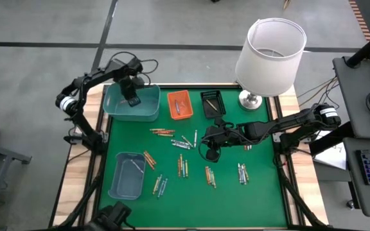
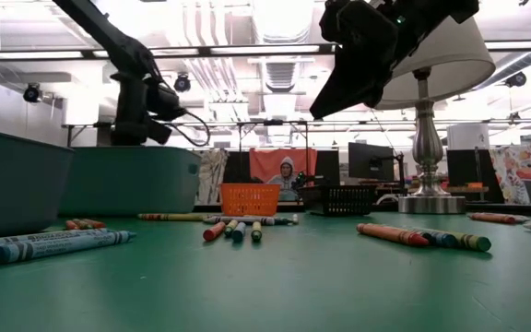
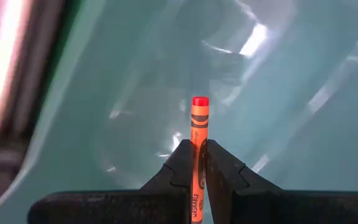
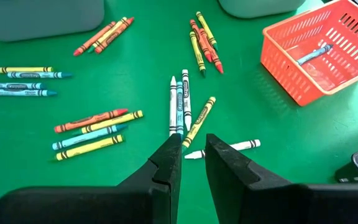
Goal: Sort crayons
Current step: Put the orange crayon into the green bin
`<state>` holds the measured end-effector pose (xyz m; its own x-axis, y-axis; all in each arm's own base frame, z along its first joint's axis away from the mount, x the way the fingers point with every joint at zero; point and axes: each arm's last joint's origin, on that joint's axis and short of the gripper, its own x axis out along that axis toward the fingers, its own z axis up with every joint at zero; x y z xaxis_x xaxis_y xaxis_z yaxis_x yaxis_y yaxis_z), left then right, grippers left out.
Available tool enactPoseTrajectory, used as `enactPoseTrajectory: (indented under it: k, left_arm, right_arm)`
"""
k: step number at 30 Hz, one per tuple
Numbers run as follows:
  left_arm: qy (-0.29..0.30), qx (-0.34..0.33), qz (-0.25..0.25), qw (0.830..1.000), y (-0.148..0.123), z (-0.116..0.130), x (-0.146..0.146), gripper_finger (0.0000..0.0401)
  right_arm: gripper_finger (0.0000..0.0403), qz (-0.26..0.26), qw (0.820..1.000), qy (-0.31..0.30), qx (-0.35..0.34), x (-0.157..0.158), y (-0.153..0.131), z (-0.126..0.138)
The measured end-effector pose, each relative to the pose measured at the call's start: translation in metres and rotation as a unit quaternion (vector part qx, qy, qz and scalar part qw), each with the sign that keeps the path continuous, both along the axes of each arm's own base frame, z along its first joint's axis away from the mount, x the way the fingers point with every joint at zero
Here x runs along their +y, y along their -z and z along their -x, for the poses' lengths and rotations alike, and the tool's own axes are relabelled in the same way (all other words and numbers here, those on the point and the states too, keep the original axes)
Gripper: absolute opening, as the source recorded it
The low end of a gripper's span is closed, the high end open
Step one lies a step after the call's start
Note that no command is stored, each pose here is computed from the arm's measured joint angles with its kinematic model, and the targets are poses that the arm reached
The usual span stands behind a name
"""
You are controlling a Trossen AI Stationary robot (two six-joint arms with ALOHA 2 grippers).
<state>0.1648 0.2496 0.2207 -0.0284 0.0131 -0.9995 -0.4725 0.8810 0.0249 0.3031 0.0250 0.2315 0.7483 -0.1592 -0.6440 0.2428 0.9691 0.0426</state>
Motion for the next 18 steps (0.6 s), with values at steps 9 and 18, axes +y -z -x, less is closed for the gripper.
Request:
enactPoseTrajectory:
  k: [9, 18]
  left_arm:
    - [0.169, -0.027, -0.033, 0.985, 0.000, -0.027, -0.010, 0.0000]
    - [0.192, -0.051, -0.040, 0.979, 0.005, -0.032, -0.011, 0.0000]
  right_arm:
    - [0.0063, 0.000, 1.000, 0.000, 0.003, 0.000, 0.002, 0.001]
    - [0.0063, -0.006, 1.000, 0.005, 0.001, 0.000, 0.002, 0.001]
